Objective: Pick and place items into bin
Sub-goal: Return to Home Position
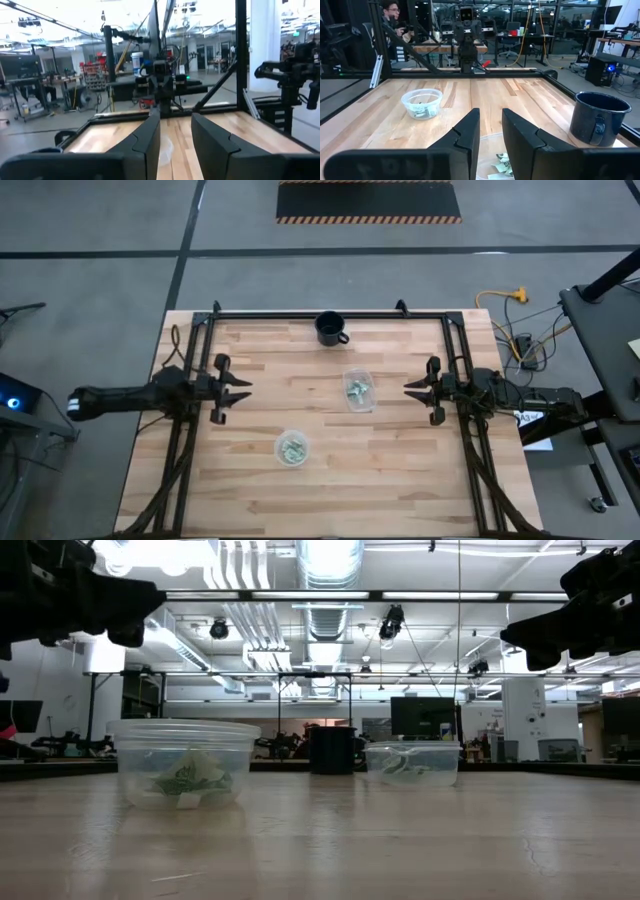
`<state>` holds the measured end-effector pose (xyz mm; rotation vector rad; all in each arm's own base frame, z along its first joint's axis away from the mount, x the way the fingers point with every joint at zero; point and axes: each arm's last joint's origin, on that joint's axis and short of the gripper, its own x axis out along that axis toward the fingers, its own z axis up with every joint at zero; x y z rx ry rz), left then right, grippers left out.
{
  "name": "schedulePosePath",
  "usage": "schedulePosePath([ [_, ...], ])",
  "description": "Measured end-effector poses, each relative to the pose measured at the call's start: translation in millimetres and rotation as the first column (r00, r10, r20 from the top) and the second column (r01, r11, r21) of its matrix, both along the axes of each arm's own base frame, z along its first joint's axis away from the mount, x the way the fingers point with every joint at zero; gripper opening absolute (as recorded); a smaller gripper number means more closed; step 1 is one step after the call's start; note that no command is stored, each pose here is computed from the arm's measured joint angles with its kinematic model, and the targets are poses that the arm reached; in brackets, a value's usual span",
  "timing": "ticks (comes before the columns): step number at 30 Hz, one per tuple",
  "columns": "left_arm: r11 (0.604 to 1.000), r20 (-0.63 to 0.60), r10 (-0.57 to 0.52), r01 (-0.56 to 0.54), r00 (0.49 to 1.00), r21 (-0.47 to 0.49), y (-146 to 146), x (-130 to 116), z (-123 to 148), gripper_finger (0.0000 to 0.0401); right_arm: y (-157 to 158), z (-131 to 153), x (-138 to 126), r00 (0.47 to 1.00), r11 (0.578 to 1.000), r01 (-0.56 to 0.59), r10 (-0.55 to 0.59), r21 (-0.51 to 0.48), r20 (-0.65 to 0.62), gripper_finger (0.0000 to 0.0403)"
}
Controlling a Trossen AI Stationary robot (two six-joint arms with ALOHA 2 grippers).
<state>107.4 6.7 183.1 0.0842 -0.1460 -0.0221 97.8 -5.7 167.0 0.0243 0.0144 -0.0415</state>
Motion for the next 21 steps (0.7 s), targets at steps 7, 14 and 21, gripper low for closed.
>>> schedulePosePath([
  [7, 1.0, 0.053, -0.003, 0.002, 0.999, 0.006, -1, -12, 2, 0.0094, 0, 0, 0, 1.0, 1.0, 0.0, 0.0, 0.001, 0.0, 0.0072],
  [14, 1.0, 0.0, 0.007, -0.007, 1.0, 0.025, -1, -9, -3, 0.0094, 0, 0, 0, 1.0, 1.0, 0.0, 0.0, 0.0, 0.0, 0.0072],
  [21, 0.999, -0.099, 0.011, -0.008, 0.995, 0.038, -1, -9, -12, 0.0094, 0, 0, 0, 1.0, 1.0, 0.0, 0.0, 0.0, 0.0, 0.0072],
])
